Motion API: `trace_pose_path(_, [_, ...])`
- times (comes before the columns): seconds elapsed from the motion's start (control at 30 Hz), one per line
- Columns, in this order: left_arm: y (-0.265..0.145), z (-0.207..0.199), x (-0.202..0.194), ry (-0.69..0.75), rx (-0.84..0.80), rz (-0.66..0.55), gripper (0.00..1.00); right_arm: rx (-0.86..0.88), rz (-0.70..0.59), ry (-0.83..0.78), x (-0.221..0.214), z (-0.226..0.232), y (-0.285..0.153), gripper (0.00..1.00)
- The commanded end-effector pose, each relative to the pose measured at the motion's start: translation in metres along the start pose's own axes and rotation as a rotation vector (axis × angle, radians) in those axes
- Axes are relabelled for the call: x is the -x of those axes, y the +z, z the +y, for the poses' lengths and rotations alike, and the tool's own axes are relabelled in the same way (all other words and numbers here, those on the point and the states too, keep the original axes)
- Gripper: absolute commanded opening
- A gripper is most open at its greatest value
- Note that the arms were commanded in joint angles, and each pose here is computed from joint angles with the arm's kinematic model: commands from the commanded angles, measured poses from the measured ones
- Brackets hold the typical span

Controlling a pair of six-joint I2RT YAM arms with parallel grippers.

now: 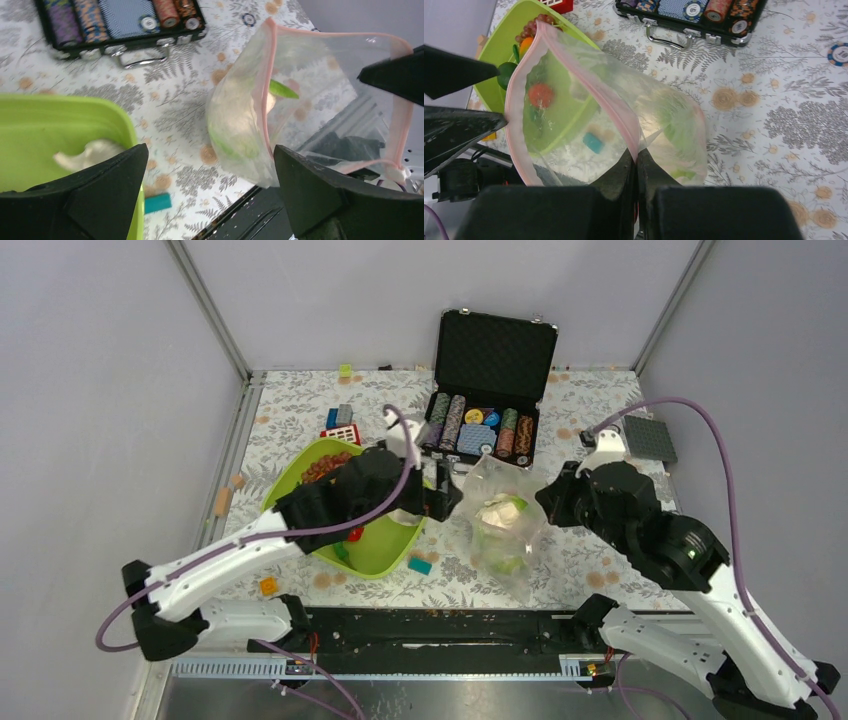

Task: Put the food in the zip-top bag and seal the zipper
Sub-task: Adjust the zipper food storage bag at the center of the board, then pick up the fake vegetable from the bin.

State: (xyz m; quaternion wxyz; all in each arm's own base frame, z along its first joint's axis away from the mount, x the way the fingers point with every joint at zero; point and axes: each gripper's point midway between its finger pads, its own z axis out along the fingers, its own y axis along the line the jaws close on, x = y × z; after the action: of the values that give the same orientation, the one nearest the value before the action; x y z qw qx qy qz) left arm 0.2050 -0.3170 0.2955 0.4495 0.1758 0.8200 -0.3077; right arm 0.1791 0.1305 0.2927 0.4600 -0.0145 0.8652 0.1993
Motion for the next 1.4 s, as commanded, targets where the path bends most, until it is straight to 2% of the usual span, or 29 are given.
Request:
trace_pose_path(0.0, [-0.042,0.042,0.004,-0.118,0.126,-0.105,0.99,0.081,-0.029,0.008,0.014,0.026,0.016,0.00])
trace_pose_path(0.13, [-0.063,0.094,-0.014,-0.245,0.274,-0.139,0.99,0.090,-0.004,-0.008,0.010,0.031,0.027,0.00])
trace_pose_path(0.33, [-0.067,0.131,-0.043,-0.321,0.341,-0.134,0.99,0.089,-0.003,-0.019,0.008,0.031,0.031,0.00])
trace_pose_path(0.57, [-0.018,0.162,-0.097,-0.356,0.456,0.053,0.99,0.090,0.026,-0.028,-0.001,0.030,0.037,0.00])
trace_pose_path(0.7, [0.018,0.162,-0.112,-0.385,0.412,0.109,0.99,0.085,0.027,-0.031,-0.002,0.029,0.037,0.00])
trace_pose_path(0.97, [0.060,0.190,-0.147,-0.380,0.552,0.238,0.98,0.091,0.031,-0.038,-0.005,0.028,0.037,0.00])
trace_pose_path(1.23, [0.073,0.202,-0.169,-0.394,0.618,0.314,0.88,0.081,0.021,-0.042,-0.005,0.025,0.036,0.00])
trace_pose_path(1.37, [0.076,0.206,-0.182,-0.392,0.634,0.351,0.77,0.078,0.024,-0.044,-0.006,0.024,0.036,0.00])
